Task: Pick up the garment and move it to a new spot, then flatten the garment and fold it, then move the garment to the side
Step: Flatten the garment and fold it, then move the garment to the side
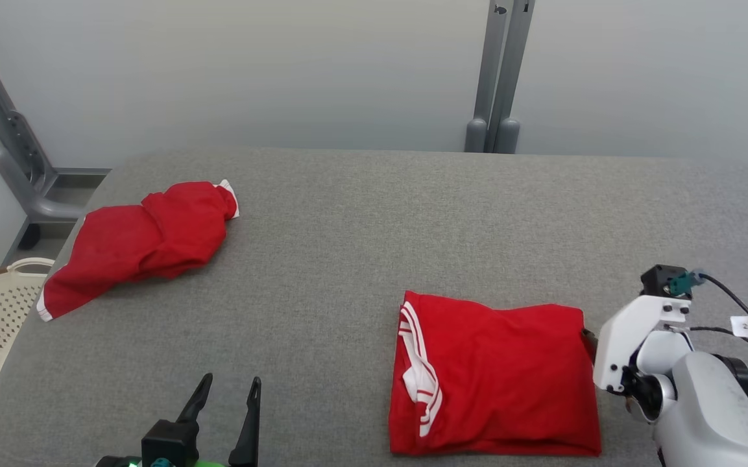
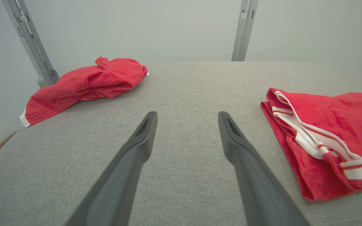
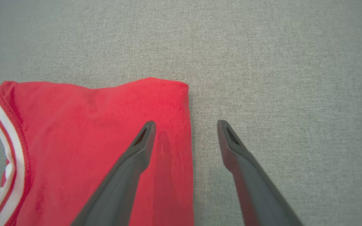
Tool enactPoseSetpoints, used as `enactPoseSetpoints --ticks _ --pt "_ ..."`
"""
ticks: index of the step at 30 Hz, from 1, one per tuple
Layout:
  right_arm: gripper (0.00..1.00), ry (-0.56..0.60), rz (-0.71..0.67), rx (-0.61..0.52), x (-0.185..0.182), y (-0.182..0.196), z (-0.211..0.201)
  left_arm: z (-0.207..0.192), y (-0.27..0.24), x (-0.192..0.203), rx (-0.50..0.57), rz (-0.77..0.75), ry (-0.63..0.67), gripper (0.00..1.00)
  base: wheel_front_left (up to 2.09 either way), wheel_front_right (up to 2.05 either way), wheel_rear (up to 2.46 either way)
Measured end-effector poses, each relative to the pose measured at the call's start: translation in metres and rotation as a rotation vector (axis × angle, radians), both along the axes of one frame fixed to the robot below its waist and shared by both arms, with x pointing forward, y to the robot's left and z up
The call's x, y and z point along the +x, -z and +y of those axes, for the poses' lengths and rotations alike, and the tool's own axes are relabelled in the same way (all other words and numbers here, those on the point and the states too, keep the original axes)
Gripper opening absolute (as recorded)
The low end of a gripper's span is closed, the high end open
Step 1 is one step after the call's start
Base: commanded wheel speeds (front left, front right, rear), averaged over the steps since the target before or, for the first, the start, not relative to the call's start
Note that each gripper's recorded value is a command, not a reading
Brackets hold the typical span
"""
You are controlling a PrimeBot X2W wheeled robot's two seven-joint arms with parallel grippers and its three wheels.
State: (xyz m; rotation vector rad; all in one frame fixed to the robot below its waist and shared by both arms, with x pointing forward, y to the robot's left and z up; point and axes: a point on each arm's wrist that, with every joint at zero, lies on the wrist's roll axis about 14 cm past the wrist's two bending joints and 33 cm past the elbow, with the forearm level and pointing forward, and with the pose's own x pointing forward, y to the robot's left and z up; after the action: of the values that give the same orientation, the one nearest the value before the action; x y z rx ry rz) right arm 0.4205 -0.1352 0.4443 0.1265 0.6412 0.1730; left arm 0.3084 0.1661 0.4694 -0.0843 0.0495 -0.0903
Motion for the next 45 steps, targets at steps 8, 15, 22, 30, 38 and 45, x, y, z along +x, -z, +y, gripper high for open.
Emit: enactPoseSetpoints --ticks 8,15,22,30,38,45 --pt "1.0 0.097 0.08 -0.015 -0.03 0.015 -0.038 -0.006 0.002 0.006 0.001 0.008 0.022 1.0 0.0 0.0 0.0" --pt "1.0 0.058 0.117 0.048 -0.038 0.02 -0.021 -0.003 0.002 0.007 0.003 0.009 0.016 1.0 0.0 0.0 0.0" --pt "1.0 0.039 0.171 0.045 -0.043 0.034 -0.014 0.003 0.005 0.002 0.001 0.016 -0.006 1.0 0.0 0.0 0.0" --pt "1.0 0.046 0.221 0.005 -0.045 0.054 -0.016 0.007 0.008 -0.003 -0.001 0.025 -0.022 1.0 0.0 0.0 0.0" --pt "1.0 0.027 0.235 0.017 -0.036 0.065 -0.002 0.012 0.01 -0.008 -0.002 0.034 -0.038 1.0 0.0 0.0 0.0" --pt "0.29 0.019 0.246 0.008 -0.03 0.071 0.005 0.016 0.012 -0.012 -0.003 0.039 -0.053 1.0 0.0 0.0 0.0"
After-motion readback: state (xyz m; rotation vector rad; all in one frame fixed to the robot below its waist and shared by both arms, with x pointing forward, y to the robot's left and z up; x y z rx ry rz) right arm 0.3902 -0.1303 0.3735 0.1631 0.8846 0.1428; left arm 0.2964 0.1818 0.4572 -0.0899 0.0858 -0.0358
